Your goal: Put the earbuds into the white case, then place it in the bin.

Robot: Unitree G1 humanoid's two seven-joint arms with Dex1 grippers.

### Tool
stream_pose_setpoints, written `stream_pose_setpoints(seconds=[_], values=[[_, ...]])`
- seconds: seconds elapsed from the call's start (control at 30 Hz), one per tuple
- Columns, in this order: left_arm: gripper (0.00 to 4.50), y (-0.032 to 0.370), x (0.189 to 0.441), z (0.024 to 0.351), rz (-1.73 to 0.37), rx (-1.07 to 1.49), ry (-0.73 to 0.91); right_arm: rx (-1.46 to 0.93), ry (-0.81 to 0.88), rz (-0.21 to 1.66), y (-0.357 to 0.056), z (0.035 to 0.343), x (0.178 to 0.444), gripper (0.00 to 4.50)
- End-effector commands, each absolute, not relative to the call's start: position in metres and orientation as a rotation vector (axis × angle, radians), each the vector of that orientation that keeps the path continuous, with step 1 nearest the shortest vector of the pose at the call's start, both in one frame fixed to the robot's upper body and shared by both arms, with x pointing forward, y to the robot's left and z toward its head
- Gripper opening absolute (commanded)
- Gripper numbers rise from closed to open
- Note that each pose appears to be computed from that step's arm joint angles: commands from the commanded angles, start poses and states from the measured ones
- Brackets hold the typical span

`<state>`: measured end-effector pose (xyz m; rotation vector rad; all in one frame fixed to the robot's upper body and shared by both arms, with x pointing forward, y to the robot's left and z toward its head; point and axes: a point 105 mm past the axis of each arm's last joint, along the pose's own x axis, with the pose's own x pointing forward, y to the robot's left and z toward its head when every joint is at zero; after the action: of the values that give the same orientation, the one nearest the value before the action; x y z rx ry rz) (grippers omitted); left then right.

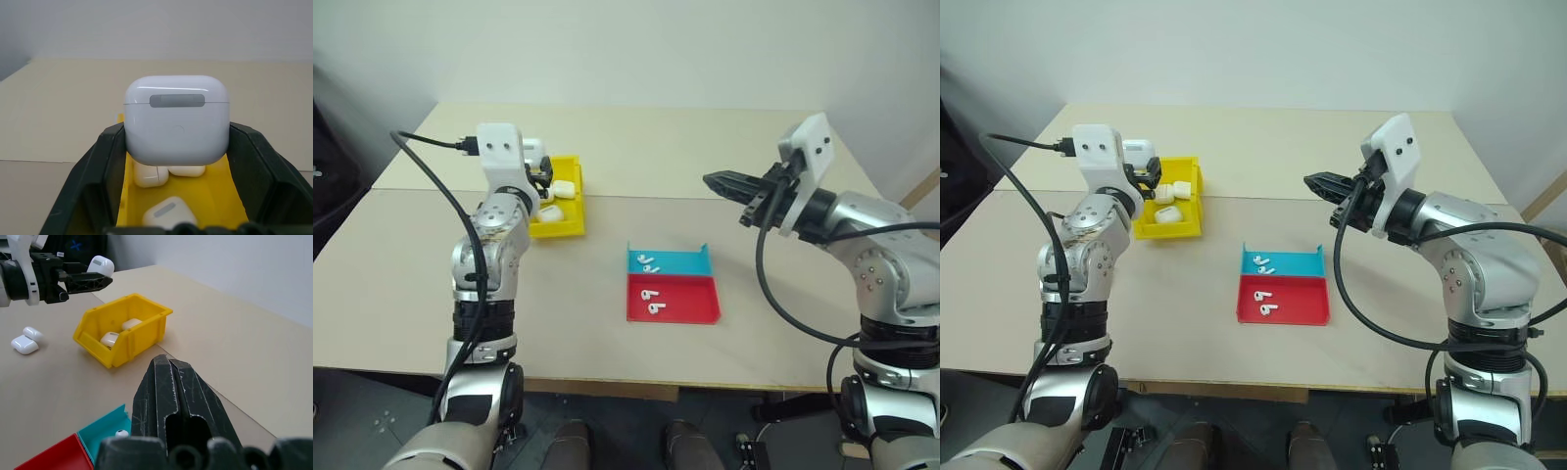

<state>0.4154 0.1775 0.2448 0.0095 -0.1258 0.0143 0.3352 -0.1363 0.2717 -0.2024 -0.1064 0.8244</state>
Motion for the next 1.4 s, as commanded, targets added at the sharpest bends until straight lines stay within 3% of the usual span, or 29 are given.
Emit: stream_pose_setpoints(seconds=[0.03,0.3,0.33,0.43,0.6,0.83,1.03,1.2,1.4], values=[[2.77,0.175,0.424,0.256,0.021,0.011,-0.140,-0.238,-0.141,0.815,-0.135,0.284,0.331,0.02],[2.77,0.171,0.453,0.227,0.037,0.118,0.005,-0.264,-0.129,0.803,-0.132,0.280,0.327,0.02],[3.52,0.166,0.453,0.228,0.005,0.123,-0.005,-0.266,-0.127,0.799,-0.133,0.279,0.327,0.00],[4.47,0.165,0.454,0.235,0.015,0.111,-0.040,-0.269,-0.121,0.790,-0.134,0.278,0.326,0.00],[4.49,0.165,0.448,0.259,-0.006,0.068,-0.187,-0.291,-0.111,0.783,-0.136,0.276,0.326,0.00],[4.49,0.168,0.405,0.268,-0.263,0.034,-0.292,-0.486,-0.129,0.829,-0.141,0.257,0.317,0.00],[4.49,0.191,0.346,0.241,-0.431,0.158,-0.202,-0.706,-0.165,0.998,-0.156,0.236,0.284,0.00],[4.49,0.202,0.296,0.237,-0.553,0.241,-0.166,-0.761,-0.028,1.105,-0.179,0.225,0.277,0.00],[4.49,0.212,0.243,0.239,-0.664,0.291,-0.134,-0.753,-0.048,1.151,-0.200,0.234,0.272,0.00]])
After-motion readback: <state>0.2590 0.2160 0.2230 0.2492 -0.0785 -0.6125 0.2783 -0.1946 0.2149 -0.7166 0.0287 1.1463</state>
